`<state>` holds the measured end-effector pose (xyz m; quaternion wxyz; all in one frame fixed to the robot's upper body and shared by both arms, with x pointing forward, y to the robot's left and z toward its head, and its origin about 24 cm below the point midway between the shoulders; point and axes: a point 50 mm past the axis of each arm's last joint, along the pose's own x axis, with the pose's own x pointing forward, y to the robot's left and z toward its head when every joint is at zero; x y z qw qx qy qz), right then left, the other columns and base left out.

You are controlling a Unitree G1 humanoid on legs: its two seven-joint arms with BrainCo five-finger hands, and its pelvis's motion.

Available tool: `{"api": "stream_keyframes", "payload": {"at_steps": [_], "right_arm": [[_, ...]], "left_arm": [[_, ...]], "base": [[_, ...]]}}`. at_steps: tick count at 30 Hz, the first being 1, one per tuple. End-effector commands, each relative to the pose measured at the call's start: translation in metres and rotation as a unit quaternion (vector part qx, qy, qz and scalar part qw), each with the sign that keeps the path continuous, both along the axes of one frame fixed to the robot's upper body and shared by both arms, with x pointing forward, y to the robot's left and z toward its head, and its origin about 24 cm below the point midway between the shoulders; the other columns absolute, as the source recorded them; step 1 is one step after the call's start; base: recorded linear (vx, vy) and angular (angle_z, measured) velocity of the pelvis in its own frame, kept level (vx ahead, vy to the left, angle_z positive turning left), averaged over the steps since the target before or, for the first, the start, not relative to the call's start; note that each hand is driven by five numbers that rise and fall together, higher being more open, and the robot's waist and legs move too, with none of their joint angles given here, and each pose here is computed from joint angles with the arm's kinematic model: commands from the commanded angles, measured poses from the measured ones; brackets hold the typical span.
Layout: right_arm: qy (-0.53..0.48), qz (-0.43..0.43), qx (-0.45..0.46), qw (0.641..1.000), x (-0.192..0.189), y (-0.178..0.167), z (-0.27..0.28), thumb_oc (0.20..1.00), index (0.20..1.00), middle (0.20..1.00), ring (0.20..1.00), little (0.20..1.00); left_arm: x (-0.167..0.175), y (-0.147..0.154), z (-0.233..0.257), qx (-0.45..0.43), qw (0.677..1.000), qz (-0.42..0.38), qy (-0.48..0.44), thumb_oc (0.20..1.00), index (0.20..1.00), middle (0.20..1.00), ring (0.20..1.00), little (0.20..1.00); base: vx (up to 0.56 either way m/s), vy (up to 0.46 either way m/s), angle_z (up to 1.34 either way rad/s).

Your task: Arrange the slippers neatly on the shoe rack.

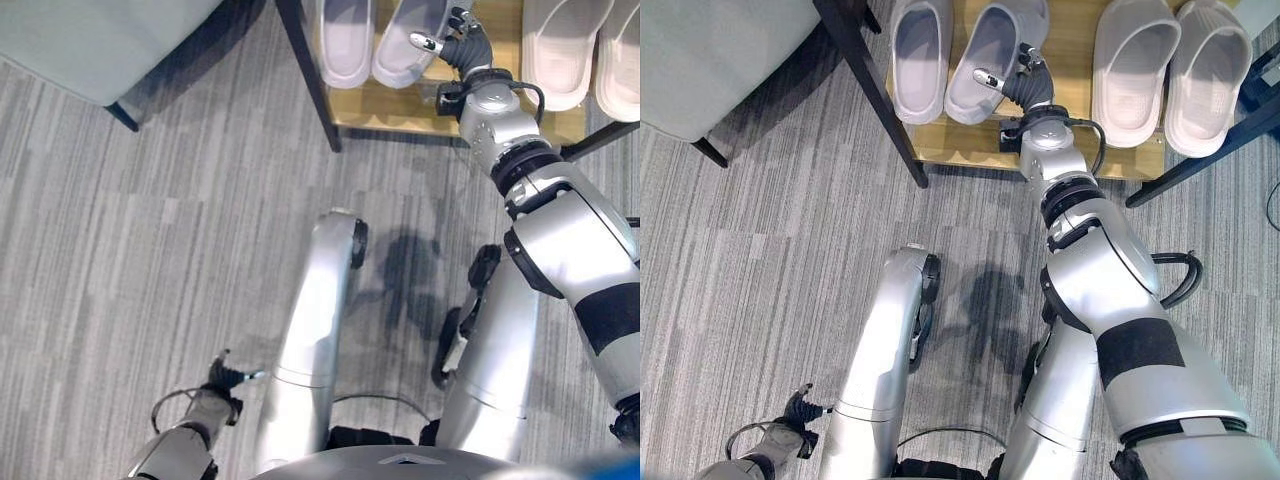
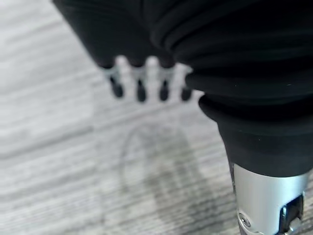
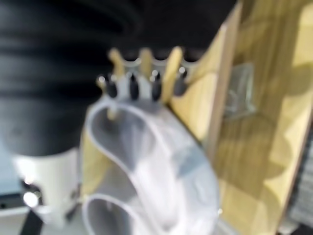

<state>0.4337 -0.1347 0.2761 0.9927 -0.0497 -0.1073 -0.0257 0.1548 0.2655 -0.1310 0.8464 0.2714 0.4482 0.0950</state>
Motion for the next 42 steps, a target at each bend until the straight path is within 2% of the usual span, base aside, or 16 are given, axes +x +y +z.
{"api": "stream_keyframes", "payload": {"at_steps": [1, 8, 14, 18, 21, 22, 24, 25, 28, 29, 30, 31, 34, 38, 39, 42], "right_arm": [[-0.078, 0.039, -0.034, 0.996, -0.008, 0.019, 0.050, 1.000, 1.000, 1.000, 1.000, 1.000], [-0.101, -0.011, -0.083, 0.991, -0.009, -0.003, 0.054, 1.000, 1.000, 1.000, 1.000, 1.000], [-0.167, 0.025, -0.114, 0.979, -0.019, 0.011, 0.065, 1.000, 1.000, 1.000, 1.000, 1.000], [-0.284, 0.105, -0.152, 0.941, -0.052, 0.027, 0.076, 1.000, 1.000, 1.000, 1.000, 1.000], [-0.338, 0.115, -0.185, 0.915, -0.080, 0.007, 0.069, 1.000, 1.000, 1.000, 1.000, 1.000], [-0.352, 0.111, -0.196, 0.908, -0.095, -0.009, 0.051, 1.000, 1.000, 1.000, 1.000, 1.000], [-0.352, 0.108, -0.195, 0.909, -0.096, -0.011, 0.050, 1.000, 1.000, 1.000, 1.000, 1.000], [-0.306, 0.094, -0.172, 0.932, -0.100, -0.032, 0.008, 1.000, 1.000, 1.000, 1.000, 1.000], [-0.279, 0.095, -0.168, 0.941, -0.102, -0.037, -0.013, 1.000, 1.000, 1.000, 1.000, 1.000], [-0.257, 0.083, -0.177, 0.946, -0.107, -0.045, -0.032, 1.000, 1.000, 1.000, 1.000, 1.000], [-0.177, 0.080, -0.173, 0.966, -0.116, -0.058, -0.086, 1.000, 1.000, 1.000, 1.000, 1.000], [-0.147, 0.082, -0.155, 0.973, -0.118, -0.060, -0.103, 1.000, 1.000, 1.000, 1.000, 1.000], [0.013, 0.069, -0.141, 0.988, -0.138, -0.069, -0.195, 1.000, 1.000, 1.000, 1.000, 1.000], [0.067, 0.064, -0.128, 0.987, -0.149, -0.071, -0.223, 1.000, 1.000, 1.000, 1.000, 1.000], [0.179, 0.030, -0.124, 0.976, -0.173, -0.083, -0.278, 1.000, 1.000, 1.000, 1.000, 1.000], [0.256, 0.010, -0.150, 0.955, -0.197, -0.094, -0.314, 1.000, 1.000, 1.000, 1.000, 1.000]], "left_arm": [[0.002, 0.017, 0.008, 0.030, 0.999, -0.031, 0.003, 1.000, 1.000, 1.000, 1.000, 1.000], [0.002, 0.017, 0.007, 0.017, 1.000, -0.014, -0.001, 1.000, 1.000, 1.000, 1.000, 1.000], [-0.005, 0.019, 0.005, 0.014, 1.000, 0.007, 0.006, 1.000, 1.000, 1.000, 1.000, 1.000], [-0.004, 0.018, 0.005, 0.005, 1.000, 0.027, -0.008, 1.000, 1.000, 1.000, 1.000, 1.000], [0.011, 0.013, 0.010, -0.003, 0.999, 0.031, -0.037, 1.000, 1.000, 1.000, 1.000, 1.000], [0.035, 0.007, 0.021, -0.020, 0.995, 0.051, -0.088, 1.000, 1.000, 1.000, 1.000, 1.000], [0.036, 0.008, 0.021, -0.018, 0.995, 0.049, -0.088, 1.000, 1.000, 1.000, 1.000, 1.000], [0.079, 0.002, 0.048, -0.036, 0.981, 0.054, -0.182, 1.000, 1.000, 1.000, 1.000, 1.000], [0.092, -0.002, 0.058, -0.044, 0.974, 0.047, -0.215, 1.000, 1.000, 1.000, 1.000, 1.000], [0.099, -0.006, 0.065, -0.049, 0.969, 0.042, -0.237, 1.000, 1.000, 1.000, 1.000, 1.000], [0.124, -0.008, 0.095, -0.054, 0.949, 0.009, -0.310, 1.000, 1.000, 1.000, 1.000, 1.000], [0.128, -0.012, 0.102, -0.056, 0.944, -0.009, -0.326, 1.000, 1.000, 1.000, 1.000, 1.000], [0.122, -0.030, 0.120, -0.076, 0.920, -0.115, -0.366, 1.000, 1.000, 1.000, 1.000, 1.000], [0.116, -0.039, 0.118, -0.083, 0.917, -0.141, -0.363, 1.000, 1.000, 1.000, 1.000, 1.000], [0.110, -0.052, 0.115, -0.097, 0.913, -0.178, -0.354, 1.000, 1.000, 1.000, 1.000, 1.000], [0.103, -0.059, 0.111, -0.105, 0.910, -0.210, -0.341, 1.000, 1.000, 1.000, 1.000, 1.000]], "base": [[-0.01, -0.002, -0.10], [-0.01, -0.003, -0.01], [-0.01, -0.020, -0.07], [-0.03, -0.073, -0.04], [-0.09, -0.095, -0.05], [-0.19, -0.080, -0.04], [-0.18, -0.065, 0.14], [-0.18, -0.076, 0.24], [-0.09, -0.021, 0.09], [-0.13, -0.058, -0.12], [-0.16, -0.046, 0.06], [-0.18, -0.053, 0.28], [-0.09, 0.007, -0.11], [0.01, 0.027, -0.16], [0.13, 0.070, -0.20], [0.11, 0.070, 0.23]]}}
